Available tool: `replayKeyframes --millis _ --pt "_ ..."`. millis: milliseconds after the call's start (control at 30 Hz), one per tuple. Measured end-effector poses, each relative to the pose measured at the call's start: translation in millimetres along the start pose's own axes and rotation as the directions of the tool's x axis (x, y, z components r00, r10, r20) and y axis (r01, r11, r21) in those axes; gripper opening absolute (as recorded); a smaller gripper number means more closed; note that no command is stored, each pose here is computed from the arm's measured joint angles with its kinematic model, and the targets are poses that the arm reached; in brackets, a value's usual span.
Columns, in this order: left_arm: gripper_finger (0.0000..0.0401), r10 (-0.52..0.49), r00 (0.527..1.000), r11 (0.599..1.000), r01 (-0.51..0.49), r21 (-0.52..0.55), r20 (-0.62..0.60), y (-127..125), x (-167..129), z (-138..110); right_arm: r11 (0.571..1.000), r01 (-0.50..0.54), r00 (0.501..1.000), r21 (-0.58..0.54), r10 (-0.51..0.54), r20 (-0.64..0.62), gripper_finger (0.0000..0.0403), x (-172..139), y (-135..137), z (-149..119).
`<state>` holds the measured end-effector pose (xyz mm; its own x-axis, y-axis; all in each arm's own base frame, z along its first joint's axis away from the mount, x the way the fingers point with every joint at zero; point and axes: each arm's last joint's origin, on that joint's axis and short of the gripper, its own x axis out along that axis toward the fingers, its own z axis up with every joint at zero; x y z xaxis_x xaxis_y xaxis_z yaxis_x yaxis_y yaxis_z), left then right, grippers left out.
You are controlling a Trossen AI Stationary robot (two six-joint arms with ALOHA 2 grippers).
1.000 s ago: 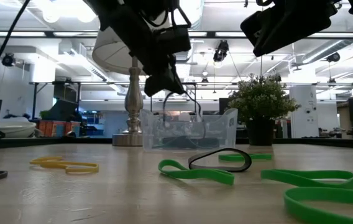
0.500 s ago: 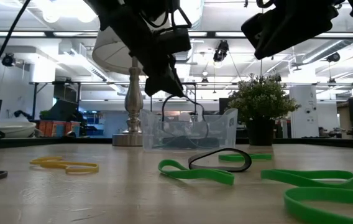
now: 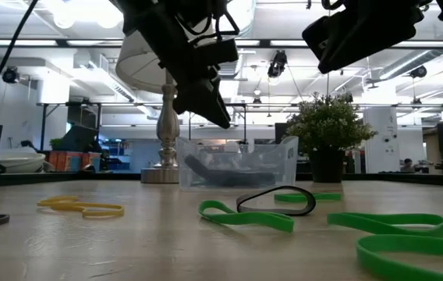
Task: Pick and place rubber bands into bin
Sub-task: Put the black rubber band into the transparent bin
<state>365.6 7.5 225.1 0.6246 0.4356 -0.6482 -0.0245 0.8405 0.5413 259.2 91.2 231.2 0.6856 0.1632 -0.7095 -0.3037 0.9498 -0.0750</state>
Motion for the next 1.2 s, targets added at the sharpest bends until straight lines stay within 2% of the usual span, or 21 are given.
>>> replayKeyframes --millis 167,467,600,700,767,967,1200 --pt "0.0105 -0.037 0.999 0.999 0.037 0.019 -0.020 -10.9 -13.7 1.1 1.000 0.001 0.998 0.001 -0.001 0.056 0.0068 5.8 0.5 -4.8" --pt "0.0105 -0.142 0.989 0.990 0.142 -0.002 0.052 -48.3 -75.6 1.2 1.000 -0.012 0.994 0.003 0.012 0.109 0.0068 16.1 2.2 -16.3" --pt "0.0105 -0.191 0.976 0.981 0.190 0.025 0.103 -71.2 -100.1 -3.6 0.991 -0.127 0.975 -0.048 0.134 0.180 0.0068 31.6 7.1 -18.8" --pt "0.0105 -0.218 0.967 0.975 0.212 0.059 0.130 -85.4 -114.5 -10.0 0.973 -0.208 0.956 -0.099 0.224 0.189 0.0068 46.7 11.0 -20.6" --pt "0.0105 -0.236 0.961 0.971 0.227 0.077 0.141 -93.0 -122.9 -13.9 0.966 -0.235 0.952 -0.108 0.251 0.173 0.0068 55.6 12.5 -19.7" --pt "0.0105 -0.281 0.940 0.959 0.280 0.029 0.195 -101.3 -146.9 -21.4 0.966 -0.253 0.959 -0.059 0.258 0.117 0.0068 83.7 14.8 -16.0" --pt "0.0105 -0.292 0.931 0.956 0.291 0.036 0.218 -109.0 -159.5 -25.9 0.966 -0.255 0.965 -0.037 0.257 0.046 0.0079 114.4 15.6 -12.8"
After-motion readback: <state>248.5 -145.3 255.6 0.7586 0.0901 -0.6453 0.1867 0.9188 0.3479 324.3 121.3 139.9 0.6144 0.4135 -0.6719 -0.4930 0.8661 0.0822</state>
